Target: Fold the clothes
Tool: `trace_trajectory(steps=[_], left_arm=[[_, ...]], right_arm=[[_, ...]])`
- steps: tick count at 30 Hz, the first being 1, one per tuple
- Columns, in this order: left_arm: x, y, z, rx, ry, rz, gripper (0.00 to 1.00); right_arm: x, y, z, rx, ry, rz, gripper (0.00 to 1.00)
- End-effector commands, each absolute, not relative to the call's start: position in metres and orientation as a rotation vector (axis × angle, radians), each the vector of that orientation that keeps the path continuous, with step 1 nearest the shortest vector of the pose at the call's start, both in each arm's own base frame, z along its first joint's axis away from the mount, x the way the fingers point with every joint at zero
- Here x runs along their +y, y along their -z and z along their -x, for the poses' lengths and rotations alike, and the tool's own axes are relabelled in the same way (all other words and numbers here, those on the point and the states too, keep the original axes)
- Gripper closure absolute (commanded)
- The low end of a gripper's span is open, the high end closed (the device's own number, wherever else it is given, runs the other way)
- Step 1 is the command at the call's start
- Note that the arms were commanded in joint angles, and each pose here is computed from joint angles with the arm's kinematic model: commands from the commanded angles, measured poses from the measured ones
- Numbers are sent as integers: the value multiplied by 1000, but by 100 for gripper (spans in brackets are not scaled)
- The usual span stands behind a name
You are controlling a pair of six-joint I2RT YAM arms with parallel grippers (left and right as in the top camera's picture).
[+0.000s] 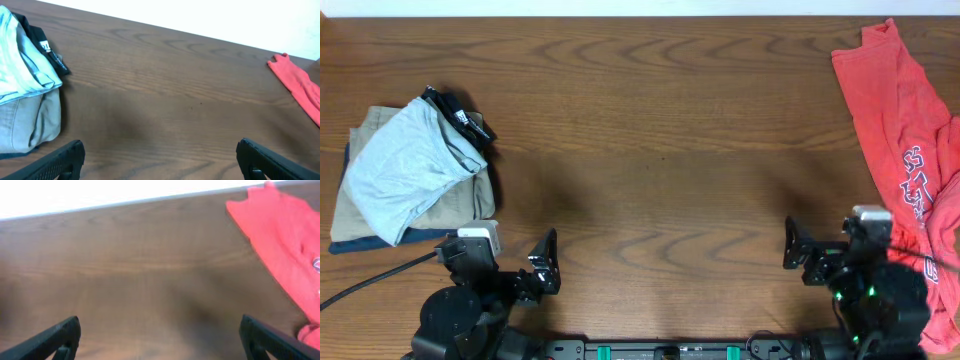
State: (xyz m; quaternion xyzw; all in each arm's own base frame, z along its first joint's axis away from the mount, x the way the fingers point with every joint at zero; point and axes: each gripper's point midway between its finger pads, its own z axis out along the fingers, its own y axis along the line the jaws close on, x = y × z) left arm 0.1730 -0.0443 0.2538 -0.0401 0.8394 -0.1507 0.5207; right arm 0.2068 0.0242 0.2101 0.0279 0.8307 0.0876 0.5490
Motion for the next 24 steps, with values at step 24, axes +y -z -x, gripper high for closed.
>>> trace_trajectory(steps=[24], left_arm=[[-42, -253, -174, 2008, 357, 116, 2]], right_arm=[[32, -157, -244, 1641, -132, 91, 1]])
